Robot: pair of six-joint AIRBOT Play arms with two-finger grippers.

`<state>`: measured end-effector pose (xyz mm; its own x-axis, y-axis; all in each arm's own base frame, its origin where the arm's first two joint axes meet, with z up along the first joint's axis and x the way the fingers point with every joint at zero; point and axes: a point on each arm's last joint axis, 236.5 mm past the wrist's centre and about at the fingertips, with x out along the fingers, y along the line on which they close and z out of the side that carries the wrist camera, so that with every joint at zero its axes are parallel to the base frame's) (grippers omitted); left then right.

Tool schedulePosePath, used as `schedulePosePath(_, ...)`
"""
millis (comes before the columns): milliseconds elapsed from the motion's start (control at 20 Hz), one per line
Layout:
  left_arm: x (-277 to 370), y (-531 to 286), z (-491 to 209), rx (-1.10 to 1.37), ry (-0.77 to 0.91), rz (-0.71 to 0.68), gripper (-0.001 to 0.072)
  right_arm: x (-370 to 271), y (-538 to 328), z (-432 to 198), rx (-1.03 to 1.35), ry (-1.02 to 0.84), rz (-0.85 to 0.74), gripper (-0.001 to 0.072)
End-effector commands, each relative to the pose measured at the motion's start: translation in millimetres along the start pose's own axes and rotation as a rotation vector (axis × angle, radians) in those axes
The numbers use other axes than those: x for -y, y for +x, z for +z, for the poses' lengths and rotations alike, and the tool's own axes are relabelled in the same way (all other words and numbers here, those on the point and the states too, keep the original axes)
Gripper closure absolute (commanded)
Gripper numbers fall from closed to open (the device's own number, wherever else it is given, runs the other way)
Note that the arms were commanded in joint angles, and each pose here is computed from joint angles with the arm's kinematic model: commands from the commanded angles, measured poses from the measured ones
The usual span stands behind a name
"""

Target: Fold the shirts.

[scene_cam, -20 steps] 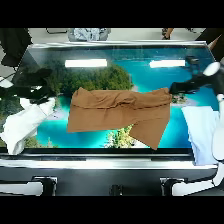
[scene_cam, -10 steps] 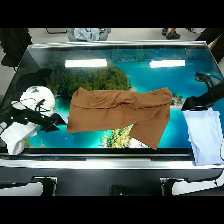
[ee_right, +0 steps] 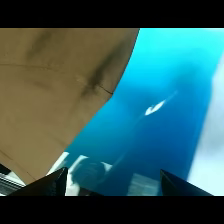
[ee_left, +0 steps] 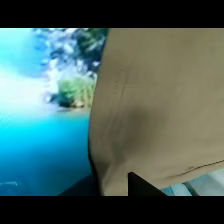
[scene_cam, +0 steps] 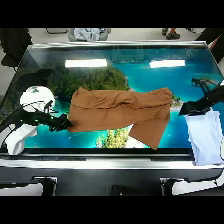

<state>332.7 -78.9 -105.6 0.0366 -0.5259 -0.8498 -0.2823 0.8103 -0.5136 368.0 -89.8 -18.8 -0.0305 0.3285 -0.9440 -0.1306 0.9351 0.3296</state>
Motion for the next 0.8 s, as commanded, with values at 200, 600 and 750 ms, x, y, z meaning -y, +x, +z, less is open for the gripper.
schedulePosePath(200,1.8,6.0,2.2,0.012,0.015,0.012,0.0679,-14.0,63.3,9.5,0.088,0.098,0.126,0.0106)
schedulePosePath(600,11.3,-7.0,1.5,0.036,0.081,0.004,0.0679,-10.0,93.8,39.3,0.177,0.205,0.197,0.0216)
schedulePosePath(750,10.9,-7.0,1.6,0.037,0.080,0.004,0.0679,-17.1,103.4,39.1,0.158,0.227,0.254,0.0473)
